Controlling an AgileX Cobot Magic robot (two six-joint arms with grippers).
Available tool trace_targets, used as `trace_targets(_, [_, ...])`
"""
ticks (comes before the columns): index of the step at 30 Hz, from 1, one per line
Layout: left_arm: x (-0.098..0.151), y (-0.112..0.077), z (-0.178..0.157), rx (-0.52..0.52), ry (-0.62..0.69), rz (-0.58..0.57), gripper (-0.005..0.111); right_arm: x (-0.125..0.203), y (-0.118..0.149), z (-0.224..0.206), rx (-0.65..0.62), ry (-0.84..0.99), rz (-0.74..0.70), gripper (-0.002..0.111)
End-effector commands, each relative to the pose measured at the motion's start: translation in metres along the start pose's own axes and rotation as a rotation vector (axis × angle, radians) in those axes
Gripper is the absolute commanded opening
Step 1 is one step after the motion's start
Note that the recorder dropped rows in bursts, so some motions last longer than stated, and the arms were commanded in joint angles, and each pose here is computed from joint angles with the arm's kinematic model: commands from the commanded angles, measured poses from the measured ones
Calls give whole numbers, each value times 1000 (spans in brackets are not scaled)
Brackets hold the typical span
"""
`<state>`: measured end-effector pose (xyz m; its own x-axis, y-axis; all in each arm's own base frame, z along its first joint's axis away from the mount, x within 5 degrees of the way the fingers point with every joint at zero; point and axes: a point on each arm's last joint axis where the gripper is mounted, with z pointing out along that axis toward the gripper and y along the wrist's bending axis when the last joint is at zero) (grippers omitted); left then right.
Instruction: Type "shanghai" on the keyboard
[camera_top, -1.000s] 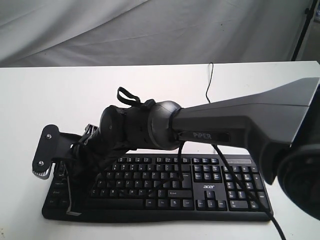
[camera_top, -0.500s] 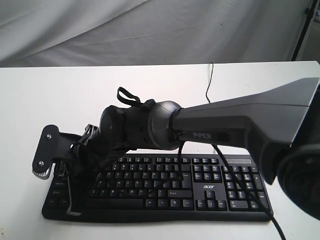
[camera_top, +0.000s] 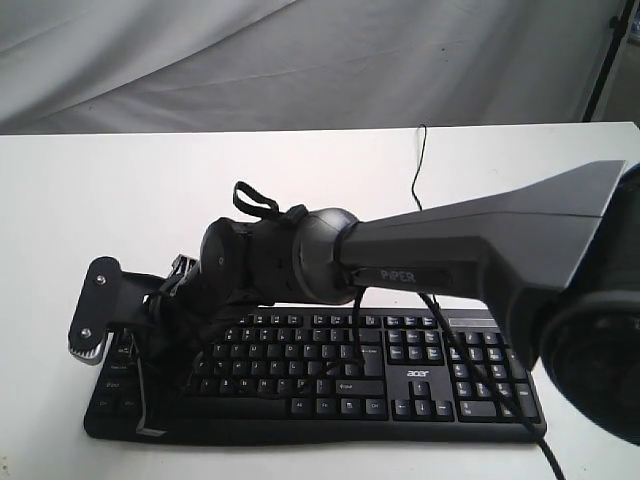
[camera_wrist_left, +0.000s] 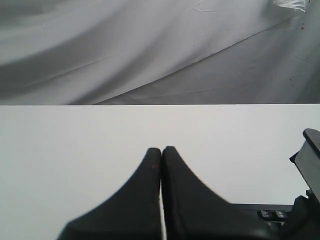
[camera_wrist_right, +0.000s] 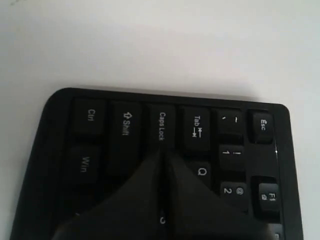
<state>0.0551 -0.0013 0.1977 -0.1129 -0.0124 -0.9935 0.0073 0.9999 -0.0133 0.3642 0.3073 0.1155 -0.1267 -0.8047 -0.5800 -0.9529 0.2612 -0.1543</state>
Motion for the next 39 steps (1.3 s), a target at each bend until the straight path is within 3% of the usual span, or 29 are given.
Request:
trace_targets(1, [0,0,0,5,1,-5,1,-1,-2,-1,1,-3,6,0])
trace_targets(19, [0,0,0,5,1,-5,1,-21,-11,-57,-2,-36,-48,0])
trace_targets(24, [0,0,0,5,1,-5,1,4,-27,-93,56,-29,0,0])
trace_targets(30, [0,0,0,5,1,-5,1,40,-27,-135,72,-45,20,0])
trace_targets(35, [0,0,0,5,1,-5,1,57,-27,-157,-38,-160,48,0])
trace_targets(39, [0,0,0,5,1,-5,1,63,-29,-156,-25,-155,70,0])
